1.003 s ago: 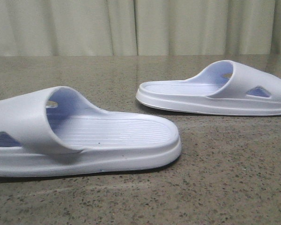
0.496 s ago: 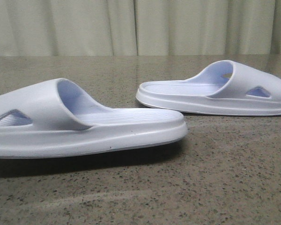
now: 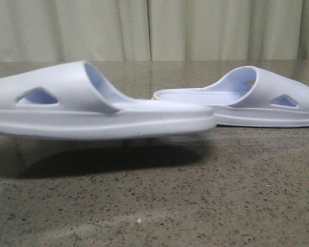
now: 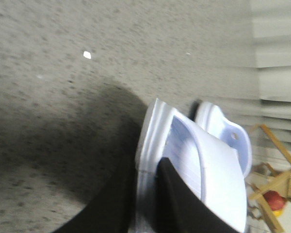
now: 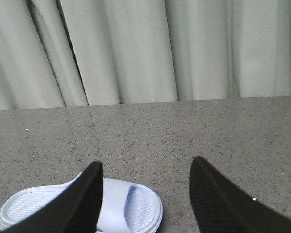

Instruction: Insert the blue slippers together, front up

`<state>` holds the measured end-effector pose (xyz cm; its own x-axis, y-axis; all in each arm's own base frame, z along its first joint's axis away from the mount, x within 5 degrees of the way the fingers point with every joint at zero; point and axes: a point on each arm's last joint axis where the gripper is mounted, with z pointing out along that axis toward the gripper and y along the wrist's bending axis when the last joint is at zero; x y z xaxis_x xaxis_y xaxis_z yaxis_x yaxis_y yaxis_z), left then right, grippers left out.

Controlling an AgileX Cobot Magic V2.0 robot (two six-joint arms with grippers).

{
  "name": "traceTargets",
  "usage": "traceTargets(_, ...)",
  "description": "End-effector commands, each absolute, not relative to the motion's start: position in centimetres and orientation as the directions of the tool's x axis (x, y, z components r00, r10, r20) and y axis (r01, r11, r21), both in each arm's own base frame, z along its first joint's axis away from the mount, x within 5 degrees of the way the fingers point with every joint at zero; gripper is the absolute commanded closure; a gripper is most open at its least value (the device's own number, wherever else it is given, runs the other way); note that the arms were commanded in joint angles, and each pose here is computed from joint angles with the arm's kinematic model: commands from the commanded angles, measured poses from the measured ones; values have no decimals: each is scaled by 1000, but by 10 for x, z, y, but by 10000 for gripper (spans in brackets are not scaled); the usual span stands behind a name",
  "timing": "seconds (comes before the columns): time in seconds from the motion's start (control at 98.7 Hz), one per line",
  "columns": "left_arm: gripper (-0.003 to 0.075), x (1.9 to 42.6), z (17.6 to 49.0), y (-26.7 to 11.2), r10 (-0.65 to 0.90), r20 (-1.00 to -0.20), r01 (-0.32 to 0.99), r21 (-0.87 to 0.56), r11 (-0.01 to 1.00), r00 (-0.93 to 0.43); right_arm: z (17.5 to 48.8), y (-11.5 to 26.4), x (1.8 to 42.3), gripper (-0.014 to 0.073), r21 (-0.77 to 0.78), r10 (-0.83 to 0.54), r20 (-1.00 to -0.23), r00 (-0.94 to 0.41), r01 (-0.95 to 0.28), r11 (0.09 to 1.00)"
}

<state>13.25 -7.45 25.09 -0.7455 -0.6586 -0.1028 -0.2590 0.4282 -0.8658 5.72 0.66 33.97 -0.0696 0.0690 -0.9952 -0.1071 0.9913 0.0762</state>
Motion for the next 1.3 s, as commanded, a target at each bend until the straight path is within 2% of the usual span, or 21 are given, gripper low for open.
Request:
traceTargets(0.0, 704, 135, 268, -81, -656, -64, -217, -916, 338, -752, 353, 6, 60, 255, 66, 68, -997, 21, -106, 992)
traceTargets(0.142, 704, 132, 273, -86, -622, -30, -190, -940, 284, -782, 352, 7, 65, 255, 66, 65, -998, -8, -104, 992)
traceTargets(0.263, 704, 131, 277, -88, -605, -28, -155, -956, 248, -796, 345, 8, 78, 255, 79, 70, -993, -91, -98, 992)
traceTargets(0.466, 704, 126, 291, -85, -632, -110, -37, -976, 214, -767, 328, 12, 114, 255, 279, 261, -924, -279, -27, 960)
traceTargets(0.699, 704, 124, 295, -82, -648, -128, -13, -978, 208, -751, 307, 19, 155, 254, 451, 438, -809, -393, 65, 890)
traceTargets(0.942, 704, 124, 295, -82, -649, -127, -12, -979, 205, -750, 294, 23, 180, 253, 542, 537, -734, -416, 118, 832)
traceTargets(1.286, 704, 124, 295, -82, -653, -130, -12, -978, 208, -746, 282, 24, 198, 253, 559, 565, -708, -423, 153, 815)
